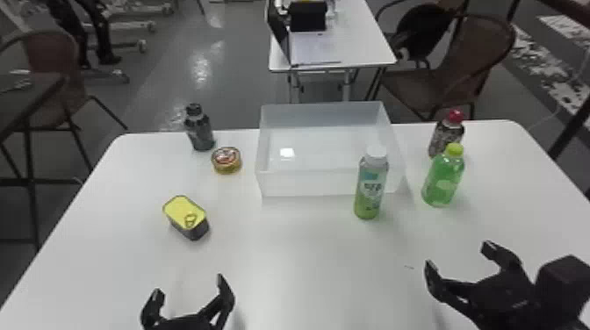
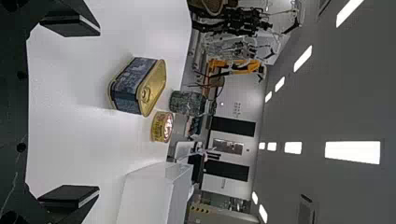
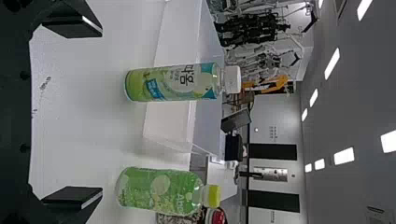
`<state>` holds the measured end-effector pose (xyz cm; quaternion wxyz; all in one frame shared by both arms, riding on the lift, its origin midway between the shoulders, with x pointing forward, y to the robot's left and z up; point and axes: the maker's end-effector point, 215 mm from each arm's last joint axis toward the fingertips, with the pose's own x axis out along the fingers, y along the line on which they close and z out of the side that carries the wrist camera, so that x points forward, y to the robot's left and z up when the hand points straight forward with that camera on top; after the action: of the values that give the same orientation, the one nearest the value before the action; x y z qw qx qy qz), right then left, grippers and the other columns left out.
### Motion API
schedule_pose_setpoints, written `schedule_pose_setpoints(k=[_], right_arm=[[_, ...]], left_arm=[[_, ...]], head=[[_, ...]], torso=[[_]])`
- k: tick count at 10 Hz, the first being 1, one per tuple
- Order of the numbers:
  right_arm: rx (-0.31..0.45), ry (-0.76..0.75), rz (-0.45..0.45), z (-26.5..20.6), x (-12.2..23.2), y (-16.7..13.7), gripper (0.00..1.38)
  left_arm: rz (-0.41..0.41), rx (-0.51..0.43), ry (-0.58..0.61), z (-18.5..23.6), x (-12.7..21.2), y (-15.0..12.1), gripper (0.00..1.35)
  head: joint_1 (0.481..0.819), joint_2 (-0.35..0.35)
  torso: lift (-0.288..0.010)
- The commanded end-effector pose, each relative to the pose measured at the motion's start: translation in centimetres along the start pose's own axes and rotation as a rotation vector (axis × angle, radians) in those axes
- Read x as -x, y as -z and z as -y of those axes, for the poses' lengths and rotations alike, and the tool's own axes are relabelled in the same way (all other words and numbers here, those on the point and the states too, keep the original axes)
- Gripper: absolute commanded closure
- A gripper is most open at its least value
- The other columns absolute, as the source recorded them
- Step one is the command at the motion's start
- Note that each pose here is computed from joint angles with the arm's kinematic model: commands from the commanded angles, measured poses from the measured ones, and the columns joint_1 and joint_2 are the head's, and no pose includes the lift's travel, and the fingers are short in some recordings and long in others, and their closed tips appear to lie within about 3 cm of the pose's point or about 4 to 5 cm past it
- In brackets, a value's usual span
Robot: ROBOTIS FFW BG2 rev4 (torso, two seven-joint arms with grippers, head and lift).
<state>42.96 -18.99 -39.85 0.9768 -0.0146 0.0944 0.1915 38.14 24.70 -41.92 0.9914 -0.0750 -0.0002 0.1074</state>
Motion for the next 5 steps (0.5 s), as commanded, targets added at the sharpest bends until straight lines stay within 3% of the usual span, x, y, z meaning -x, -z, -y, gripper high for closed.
schedule_pose_setpoints(k=[1,5], right_arm=[[0.0,0.0,0.0,0.0,0.01,0.01,0.1],[-0.003,0.0,-0.004,-0.02,0.05,0.2,0.1]], left_arm=[[-0.004,0.005,0.001,0.03,0.03,0.18,0.11],[-0.005,0.009,0.005,0.12,-0.05,0.25,0.11]], head=[[0.695,0.08],[0.695,0.079]], torso=[[-0.129],[-0.129]])
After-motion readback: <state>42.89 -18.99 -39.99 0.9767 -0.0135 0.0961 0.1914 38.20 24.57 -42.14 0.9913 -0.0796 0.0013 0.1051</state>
